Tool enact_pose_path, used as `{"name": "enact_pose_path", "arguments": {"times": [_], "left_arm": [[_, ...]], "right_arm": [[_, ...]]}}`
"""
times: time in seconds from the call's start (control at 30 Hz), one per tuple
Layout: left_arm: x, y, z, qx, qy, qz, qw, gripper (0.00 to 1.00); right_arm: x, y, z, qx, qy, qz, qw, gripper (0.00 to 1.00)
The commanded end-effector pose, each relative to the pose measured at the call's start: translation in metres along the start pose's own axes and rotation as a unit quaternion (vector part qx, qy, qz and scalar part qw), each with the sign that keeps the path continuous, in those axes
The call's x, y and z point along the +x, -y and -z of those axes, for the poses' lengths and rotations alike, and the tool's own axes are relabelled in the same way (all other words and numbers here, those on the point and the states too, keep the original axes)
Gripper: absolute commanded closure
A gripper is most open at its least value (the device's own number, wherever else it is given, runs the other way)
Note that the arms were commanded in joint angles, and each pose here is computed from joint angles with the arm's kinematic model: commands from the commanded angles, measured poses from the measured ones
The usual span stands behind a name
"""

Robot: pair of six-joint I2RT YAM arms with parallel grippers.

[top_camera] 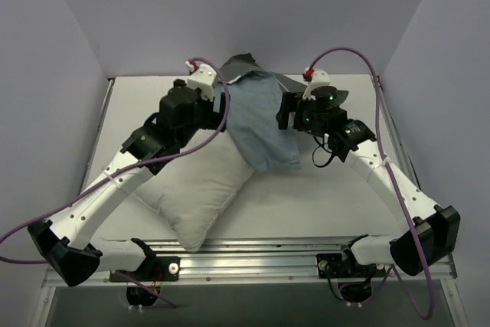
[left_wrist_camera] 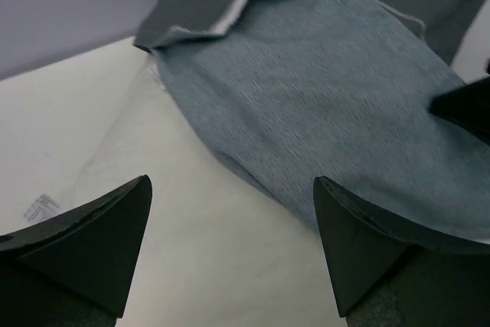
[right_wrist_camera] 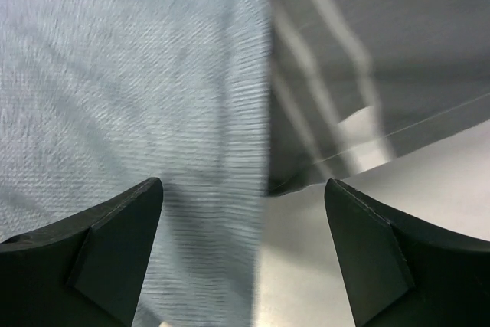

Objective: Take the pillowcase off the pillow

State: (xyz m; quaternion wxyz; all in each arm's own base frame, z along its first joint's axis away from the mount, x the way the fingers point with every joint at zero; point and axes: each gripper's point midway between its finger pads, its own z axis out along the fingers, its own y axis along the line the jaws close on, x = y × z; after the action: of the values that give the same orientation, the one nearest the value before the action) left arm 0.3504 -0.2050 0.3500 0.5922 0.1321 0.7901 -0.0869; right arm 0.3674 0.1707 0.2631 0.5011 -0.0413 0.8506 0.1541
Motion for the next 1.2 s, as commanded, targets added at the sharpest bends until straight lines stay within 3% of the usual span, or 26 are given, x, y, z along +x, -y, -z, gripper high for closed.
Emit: {"name": "enact_pose_path", "arguments": {"times": [0.0, 0.07, 0.1, 0.2, 0.4, 0.5, 0.73, 0.9, 1.17], "left_arm": [[0.057, 0.023, 0.009, -0.002, -0.051, -0.004, 0.999, 0.06], [0.083, 0.023, 0.010, -0.001, -0.066, 0.016, 0.998, 0.06], [0.121, 0.019, 0.007, -0.015, -0.096, 0.017, 0.995, 0.06], [0.152, -0.007, 0.001, -0.074, -0.107, 0.021, 0.991, 0.06], [0.153, -0.026, -0.031, -0.091, -0.099, 0.031, 0.990, 0.06], [0.126, -0.023, -0.037, -0.079, -0.075, 0.027, 0.994, 0.06], [0.085, 0.009, 0.014, 0.026, -0.018, -0.003, 1.000, 0.06], [0.108, 0.050, 0.049, 0.092, -0.008, -0.098, 0.991, 0.06], [0.166, 0.075, 0.037, 0.085, -0.060, -0.195, 0.975, 0.06]], "right_arm": [[0.029, -0.030, -0.008, -0.040, -0.019, 0.016, 0.999, 0.18], [0.048, -0.041, -0.013, -0.054, -0.037, 0.026, 0.998, 0.19], [0.056, -0.050, -0.014, -0.067, -0.045, 0.024, 0.996, 0.19], [0.082, -0.077, -0.015, -0.098, -0.065, 0.029, 0.993, 0.20], [0.109, -0.128, -0.012, -0.146, -0.067, 0.031, 0.986, 0.20], [0.109, -0.127, -0.016, -0.121, -0.058, 0.028, 0.991, 0.20], [0.076, -0.109, -0.001, -0.078, -0.003, 0.026, 0.997, 0.20], [0.079, -0.096, -0.006, -0.045, -0.008, 0.044, 0.998, 0.16], [0.071, -0.094, -0.003, -0.041, 0.001, 0.046, 0.998, 0.11]]}}
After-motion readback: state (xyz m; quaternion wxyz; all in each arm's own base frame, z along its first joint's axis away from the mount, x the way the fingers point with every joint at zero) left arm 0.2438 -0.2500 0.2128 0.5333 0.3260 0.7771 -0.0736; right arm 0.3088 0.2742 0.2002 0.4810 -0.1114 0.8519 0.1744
